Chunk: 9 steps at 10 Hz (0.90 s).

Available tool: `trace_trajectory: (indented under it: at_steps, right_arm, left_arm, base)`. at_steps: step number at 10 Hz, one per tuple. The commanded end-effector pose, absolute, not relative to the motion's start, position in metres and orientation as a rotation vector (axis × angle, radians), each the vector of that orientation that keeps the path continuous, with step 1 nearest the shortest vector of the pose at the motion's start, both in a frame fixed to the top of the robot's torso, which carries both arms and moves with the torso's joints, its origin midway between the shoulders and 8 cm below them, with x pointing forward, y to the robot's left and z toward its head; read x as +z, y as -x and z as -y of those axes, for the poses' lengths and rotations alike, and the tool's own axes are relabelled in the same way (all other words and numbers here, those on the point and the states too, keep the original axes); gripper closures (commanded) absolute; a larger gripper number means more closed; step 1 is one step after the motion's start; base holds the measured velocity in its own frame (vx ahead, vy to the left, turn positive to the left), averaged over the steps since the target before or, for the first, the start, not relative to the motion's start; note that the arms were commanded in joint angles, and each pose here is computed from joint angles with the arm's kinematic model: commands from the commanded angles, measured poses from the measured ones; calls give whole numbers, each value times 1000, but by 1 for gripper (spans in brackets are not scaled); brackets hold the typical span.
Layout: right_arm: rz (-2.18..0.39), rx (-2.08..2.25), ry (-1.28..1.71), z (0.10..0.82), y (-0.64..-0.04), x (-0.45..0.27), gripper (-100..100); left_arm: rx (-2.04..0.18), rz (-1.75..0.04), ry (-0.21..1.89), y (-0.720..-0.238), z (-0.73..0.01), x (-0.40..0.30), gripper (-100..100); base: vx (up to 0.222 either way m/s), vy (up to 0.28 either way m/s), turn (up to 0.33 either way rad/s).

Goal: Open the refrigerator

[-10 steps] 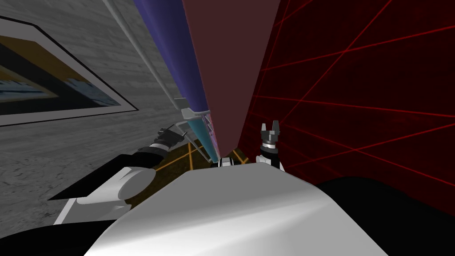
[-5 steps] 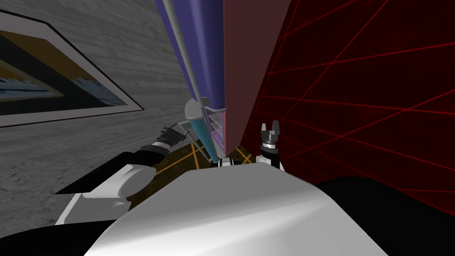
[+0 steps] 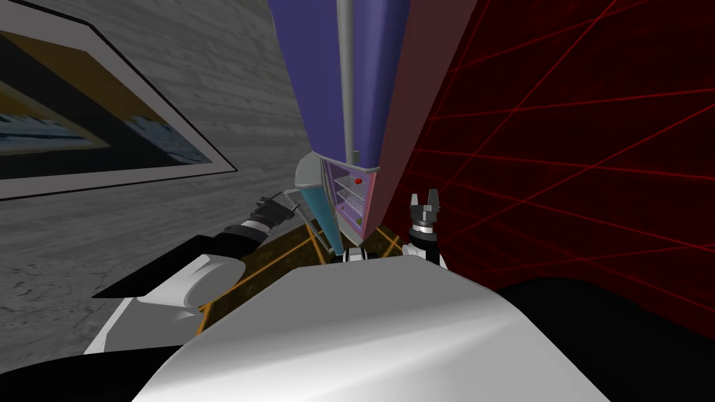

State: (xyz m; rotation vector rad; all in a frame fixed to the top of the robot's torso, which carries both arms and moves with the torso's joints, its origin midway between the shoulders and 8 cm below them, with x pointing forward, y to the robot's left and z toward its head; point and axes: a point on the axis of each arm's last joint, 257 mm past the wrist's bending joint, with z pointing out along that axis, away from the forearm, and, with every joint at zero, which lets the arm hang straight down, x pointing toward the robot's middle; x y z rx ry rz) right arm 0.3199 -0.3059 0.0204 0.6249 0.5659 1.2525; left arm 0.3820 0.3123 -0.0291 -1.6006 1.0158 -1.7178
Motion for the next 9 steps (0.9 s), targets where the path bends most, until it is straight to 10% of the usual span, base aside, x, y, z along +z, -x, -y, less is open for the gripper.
trace_trajectory:
  at_steps: [1,9]
  right_arm:
    - [-566,1253,-625,306,-320,20,0]
    - [-566,1252,-625,306,-320,20,0]
  left_arm:
    - [-1747,-1059,1591,-385,-299,-27,100]
    - [-1802,-1133,1564,-382,-272,-26,100]
  base:
    - [-134,335,-156]
    - [-38,272,-92]
